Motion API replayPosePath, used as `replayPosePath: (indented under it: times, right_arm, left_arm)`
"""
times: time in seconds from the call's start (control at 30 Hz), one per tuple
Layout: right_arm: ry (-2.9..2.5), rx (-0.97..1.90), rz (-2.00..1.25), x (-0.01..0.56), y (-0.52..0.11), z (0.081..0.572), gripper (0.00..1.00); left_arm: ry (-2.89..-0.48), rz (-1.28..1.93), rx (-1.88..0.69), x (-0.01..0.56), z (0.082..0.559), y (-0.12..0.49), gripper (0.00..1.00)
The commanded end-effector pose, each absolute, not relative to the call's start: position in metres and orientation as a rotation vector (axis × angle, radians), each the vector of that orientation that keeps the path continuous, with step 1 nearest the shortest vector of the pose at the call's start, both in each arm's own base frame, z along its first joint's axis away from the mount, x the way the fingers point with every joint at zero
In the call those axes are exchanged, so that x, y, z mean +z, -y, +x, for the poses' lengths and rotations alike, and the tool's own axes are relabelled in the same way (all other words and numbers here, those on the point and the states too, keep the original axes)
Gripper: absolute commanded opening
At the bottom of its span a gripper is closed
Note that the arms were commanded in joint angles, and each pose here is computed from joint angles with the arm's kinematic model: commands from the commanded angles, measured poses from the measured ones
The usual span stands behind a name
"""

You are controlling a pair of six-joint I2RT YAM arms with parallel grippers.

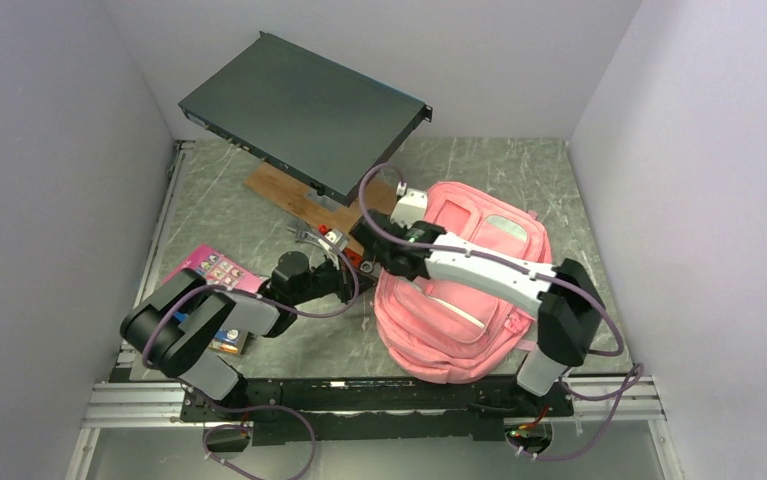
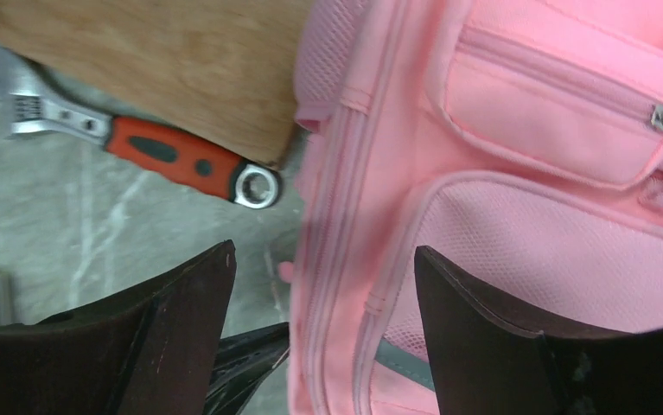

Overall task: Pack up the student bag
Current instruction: Adjust the student bag at the center of the board.

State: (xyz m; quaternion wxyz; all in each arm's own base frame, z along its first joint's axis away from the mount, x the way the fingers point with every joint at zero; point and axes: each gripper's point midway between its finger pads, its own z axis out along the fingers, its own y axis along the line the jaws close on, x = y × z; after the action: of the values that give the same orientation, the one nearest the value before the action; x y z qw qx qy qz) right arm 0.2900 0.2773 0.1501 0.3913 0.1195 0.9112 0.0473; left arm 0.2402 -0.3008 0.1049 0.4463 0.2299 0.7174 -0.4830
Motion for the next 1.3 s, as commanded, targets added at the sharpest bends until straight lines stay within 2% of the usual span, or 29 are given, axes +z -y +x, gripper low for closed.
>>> replayPosePath:
  times: [0.0, 0.2, 0.33, 0.4, 0.53, 0.6, 0.67, 0.7, 0.8, 0.87, 0.93, 1.0, 1.1, 1.17, 1.27]
  right_arm:
    - [-2.183, -0.066, 0.381, 0.145, -0.254, 0.286, 0.77]
    - [-2.228, -0.088, 0.314, 0.123, -0.257, 0.282, 0.75]
    - [-2.231, -0.16, 0.284, 0.106, -0.249, 0.283, 0.73]
    - [-2.231, -0.161, 0.28, 0.102, -0.25, 0.283, 0.6]
    - [-2.235, -0.152, 0.27, 0.093, -0.25, 0.282, 0.53]
    - [-2.224, -0.162, 0.293, 0.095, -0.245, 0.281, 0.42]
    - [-2.211, -0.146, 0.298, 0.098, -0.242, 0.282, 0.22]
    - [-2.211, -0.121, 0.277, 0.1, -0.244, 0.282, 0.0]
    - [-2.201, 0.028, 0.167, 0.119, -0.255, 0.282, 0.0]
    - [-2.2, 0.179, 0.065, 0.136, -0.262, 0.28, 0.0]
    - [-2.154, 0.413, 0.003, 0.164, -0.267, 0.275, 0.0]
    - [-2.129, 0.611, -0.062, 0.179, -0.265, 0.271, 0.0]
    - [-2.121, 0.766, -0.164, 0.195, -0.259, 0.266, 0.0]
    - [-2.1, 0.815, -0.259, 0.207, -0.26, 0.26, 0.0]
    - [-2.082, 0.856, -0.321, 0.218, -0.261, 0.255, 0.0]
  left_arm:
    - [-1.677, 0.532, -1.437, 0.128, 0.218, 0.319, 0.0]
    - [-1.601, 0.492, -1.657, 0.144, 0.193, 0.333, 0.0]
    - [-1.594, 0.515, -1.649, 0.148, 0.19, 0.337, 0.0]
    - [-1.608, 0.548, -1.616, 0.149, 0.188, 0.34, 0.0]
    - [-1.634, 0.616, -1.528, 0.152, 0.184, 0.347, 0.0]
    - [-1.648, 0.644, -1.489, 0.153, 0.183, 0.349, 0.0]
    - [-1.648, 0.662, -1.453, 0.154, 0.183, 0.349, 0.0]
    - [-1.651, 0.67, -1.438, 0.154, 0.182, 0.349, 0.0]
    - [-1.677, 0.678, -1.377, 0.153, 0.185, 0.344, 0.01]
    - [-1.698, 0.677, -1.298, 0.151, 0.189, 0.335, 0.11]
    - [-1.712, 0.689, -1.206, 0.15, 0.193, 0.325, 0.3]
    - [-1.728, 0.684, -1.081, 0.15, 0.202, 0.312, 0.43]
    - [-1.714, 0.668, -0.951, 0.156, 0.212, 0.295, 0.66]
    - [-1.66, 0.692, -0.917, 0.162, 0.213, 0.291, 0.7]
    - [-1.609, 0.782, -0.892, 0.162, 0.214, 0.295, 0.71]
